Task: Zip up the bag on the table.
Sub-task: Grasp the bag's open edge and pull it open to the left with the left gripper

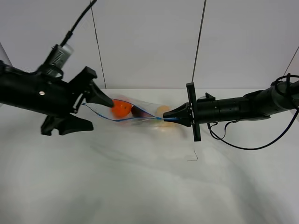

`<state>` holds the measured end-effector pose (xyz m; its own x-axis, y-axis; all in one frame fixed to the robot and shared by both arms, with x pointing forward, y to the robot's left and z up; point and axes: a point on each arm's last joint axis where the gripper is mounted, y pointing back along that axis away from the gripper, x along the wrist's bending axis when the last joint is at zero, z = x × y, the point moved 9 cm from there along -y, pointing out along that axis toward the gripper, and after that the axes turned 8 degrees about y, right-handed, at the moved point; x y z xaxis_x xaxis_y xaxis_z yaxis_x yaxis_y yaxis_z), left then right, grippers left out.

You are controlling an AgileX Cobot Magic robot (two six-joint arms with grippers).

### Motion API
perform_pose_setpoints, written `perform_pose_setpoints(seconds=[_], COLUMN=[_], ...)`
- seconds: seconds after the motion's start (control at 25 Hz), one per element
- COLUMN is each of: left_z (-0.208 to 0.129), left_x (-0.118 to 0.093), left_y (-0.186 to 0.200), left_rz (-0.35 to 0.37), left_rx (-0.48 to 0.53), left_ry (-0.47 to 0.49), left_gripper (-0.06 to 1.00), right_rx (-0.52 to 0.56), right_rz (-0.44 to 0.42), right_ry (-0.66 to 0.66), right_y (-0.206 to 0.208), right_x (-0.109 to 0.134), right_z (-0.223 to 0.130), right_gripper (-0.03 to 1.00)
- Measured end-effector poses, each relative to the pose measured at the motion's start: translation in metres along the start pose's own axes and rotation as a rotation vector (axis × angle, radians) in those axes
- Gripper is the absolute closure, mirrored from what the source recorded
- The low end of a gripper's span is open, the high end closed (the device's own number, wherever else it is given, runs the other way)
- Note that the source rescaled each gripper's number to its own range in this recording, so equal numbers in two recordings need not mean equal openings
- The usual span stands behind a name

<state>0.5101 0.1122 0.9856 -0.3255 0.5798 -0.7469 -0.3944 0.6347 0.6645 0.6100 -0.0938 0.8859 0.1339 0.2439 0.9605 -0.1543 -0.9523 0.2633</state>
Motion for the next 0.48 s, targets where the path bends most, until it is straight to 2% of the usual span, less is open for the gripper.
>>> perform_pose_setpoints(seconds=[0.2, 0.36, 0.48], left_z=[-0.013, -0.018, -0.017], left_x=[-0.020, -0.019, -0.020], left_y=[-0.042, -0.072, -0.091], left_rz=[-0.073, -0.069, -0.055], left_rx=[-0.020, -0.026, -0.015], left_ry=[0.154, 0.271, 0.318], left_gripper=[-0.06, -0.06, -0.06], right_rx=[0.000, 0.000, 0.000], right_rz=[0.000, 0.000, 0.000], right_ry=[0.000, 0.000, 0.000], right_y=[0.000, 0.000, 0.000], right_x=[0.000, 0.000, 0.000], right_z=[0.000, 0.000, 0.000], right_gripper=[0.97, 0.97, 0.97])
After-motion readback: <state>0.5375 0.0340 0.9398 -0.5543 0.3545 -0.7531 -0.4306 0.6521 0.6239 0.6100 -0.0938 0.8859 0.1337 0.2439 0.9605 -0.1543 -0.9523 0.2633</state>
